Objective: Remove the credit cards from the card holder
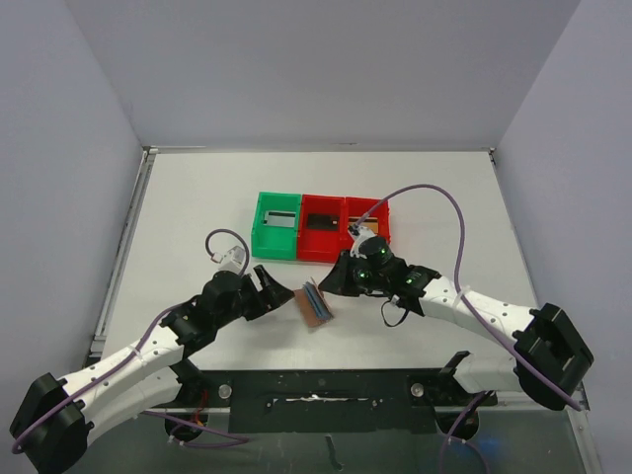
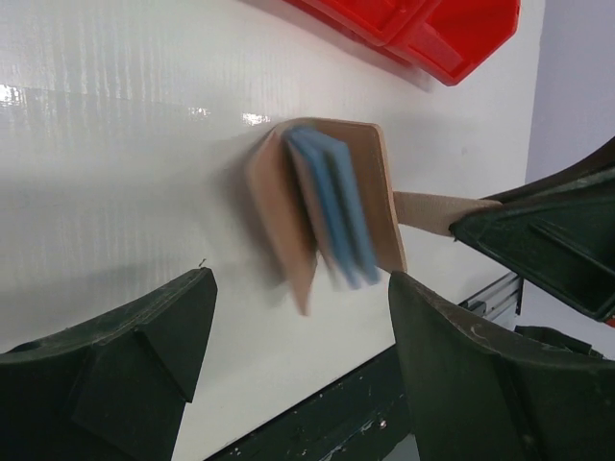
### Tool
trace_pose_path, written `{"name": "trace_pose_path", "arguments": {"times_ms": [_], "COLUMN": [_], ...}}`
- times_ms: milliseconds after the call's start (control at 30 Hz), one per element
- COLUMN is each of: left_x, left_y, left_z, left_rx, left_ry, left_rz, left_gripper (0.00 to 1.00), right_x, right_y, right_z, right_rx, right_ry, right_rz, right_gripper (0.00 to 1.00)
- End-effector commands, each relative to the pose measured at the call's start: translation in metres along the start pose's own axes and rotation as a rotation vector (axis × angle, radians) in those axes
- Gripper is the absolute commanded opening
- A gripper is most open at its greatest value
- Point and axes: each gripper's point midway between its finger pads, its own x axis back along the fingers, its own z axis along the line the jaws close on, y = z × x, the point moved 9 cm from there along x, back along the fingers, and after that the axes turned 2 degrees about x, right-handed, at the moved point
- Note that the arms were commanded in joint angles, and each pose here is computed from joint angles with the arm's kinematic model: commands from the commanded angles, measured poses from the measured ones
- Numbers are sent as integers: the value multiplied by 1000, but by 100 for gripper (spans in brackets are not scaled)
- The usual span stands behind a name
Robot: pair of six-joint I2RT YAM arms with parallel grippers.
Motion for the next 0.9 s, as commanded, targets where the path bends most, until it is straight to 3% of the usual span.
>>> {"name": "trace_pose_path", "arguments": {"times_ms": [0,300,500,867], "left_x": [2,6,2,-25], "left_y": [11,15,15,15], "left_z": [-11,-7,-18,-46], "left_rx": [18,21,-24,-110], "left_ry": [-15,53,-21,-149], "left_rz": [-61,-98,-67,11], "left_gripper": [71,68,63,60], "right_x": [-5,-14,8,7], "right_y": [9,10,14,-26], "right_z": [36,20,-37,-93], "right_rx": [59,27,-90,-136], "right_ry": [194,69,18,-89], "right_rz": [-19,-34,-101,2], "right_gripper": [0,0,0,0]}}
